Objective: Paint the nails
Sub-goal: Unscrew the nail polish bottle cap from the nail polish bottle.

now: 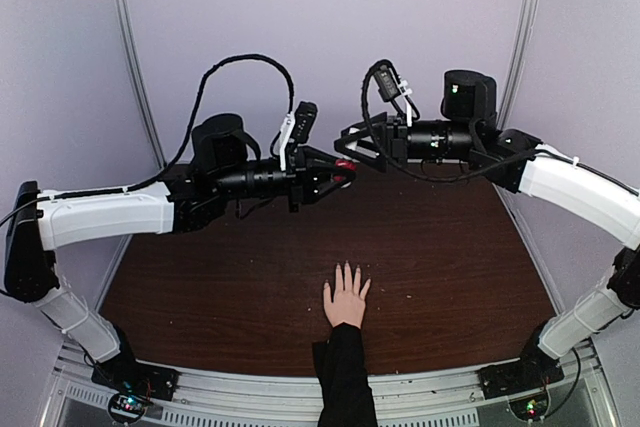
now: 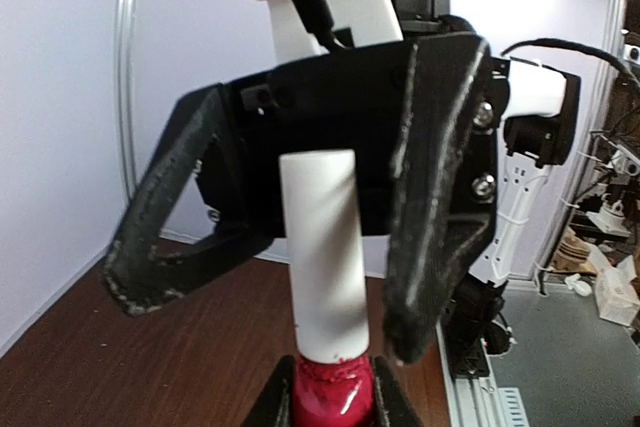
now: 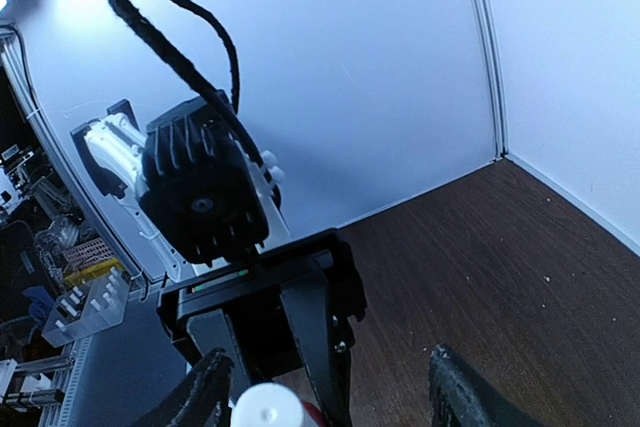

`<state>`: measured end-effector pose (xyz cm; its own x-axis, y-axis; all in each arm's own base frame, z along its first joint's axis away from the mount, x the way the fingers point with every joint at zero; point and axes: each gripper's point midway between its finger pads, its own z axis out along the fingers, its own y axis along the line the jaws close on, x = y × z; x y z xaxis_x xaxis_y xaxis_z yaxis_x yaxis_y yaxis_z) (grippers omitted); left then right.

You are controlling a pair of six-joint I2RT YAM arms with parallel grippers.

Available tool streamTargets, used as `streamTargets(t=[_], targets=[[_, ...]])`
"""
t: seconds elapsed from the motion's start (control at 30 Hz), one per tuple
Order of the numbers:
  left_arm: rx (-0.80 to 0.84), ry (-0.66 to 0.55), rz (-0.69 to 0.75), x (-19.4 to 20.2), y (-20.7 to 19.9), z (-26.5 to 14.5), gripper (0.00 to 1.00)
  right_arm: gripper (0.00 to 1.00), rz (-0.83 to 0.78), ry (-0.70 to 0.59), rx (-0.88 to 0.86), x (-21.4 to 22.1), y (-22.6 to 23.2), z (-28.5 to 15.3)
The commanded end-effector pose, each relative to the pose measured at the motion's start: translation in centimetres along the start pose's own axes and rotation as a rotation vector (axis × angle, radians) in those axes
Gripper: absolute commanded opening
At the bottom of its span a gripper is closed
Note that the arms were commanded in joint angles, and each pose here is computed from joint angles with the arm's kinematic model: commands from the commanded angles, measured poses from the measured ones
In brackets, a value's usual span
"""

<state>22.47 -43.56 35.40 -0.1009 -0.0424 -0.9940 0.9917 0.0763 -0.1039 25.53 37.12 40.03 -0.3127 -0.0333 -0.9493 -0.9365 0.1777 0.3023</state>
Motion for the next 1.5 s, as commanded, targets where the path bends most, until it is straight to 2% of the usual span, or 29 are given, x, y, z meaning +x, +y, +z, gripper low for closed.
streamTargets(t=[0.0,0.23,0.5,0.97,1.13,1.33,1.47], targets=[[-0.151,-0.036,0.094,-1.7,1.8,-1.4,0.00,0.68,-0.006,-0.041,0.087,-1.6,-0.8,-0.8],[-0.210,0.017,0.132,-0.8,2.6,-1.5,0.00,0.68,0.068,-0.032,0.144,-1.2,-2.3,-1.0],[-0.255,0.071,0.182,0.0,2.8,-1.4,0.00,0.49,0.110,0.020,0.147,-0.6,-2.6,-0.7],[-0.279,0.078,0.192,0.2,3.2,-1.6,0.00,0.51,0.152,0.093,0.141,1.0,-3.0,-0.1],[-0.288,0.077,0.194,0.2,3.3,-1.7,0.00,0.40,0.157,0.109,0.135,1.4,-3.1,0.1],[-0.296,0.079,0.193,0.3,3.4,-1.8,0.00,0.19,0.148,0.101,0.106,1.2,-2.6,0.2],[-0.255,0.074,0.184,0.4,2.8,-1.6,0.00,0.14,0.122,0.083,0.097,0.7,-2.2,-0.1]])
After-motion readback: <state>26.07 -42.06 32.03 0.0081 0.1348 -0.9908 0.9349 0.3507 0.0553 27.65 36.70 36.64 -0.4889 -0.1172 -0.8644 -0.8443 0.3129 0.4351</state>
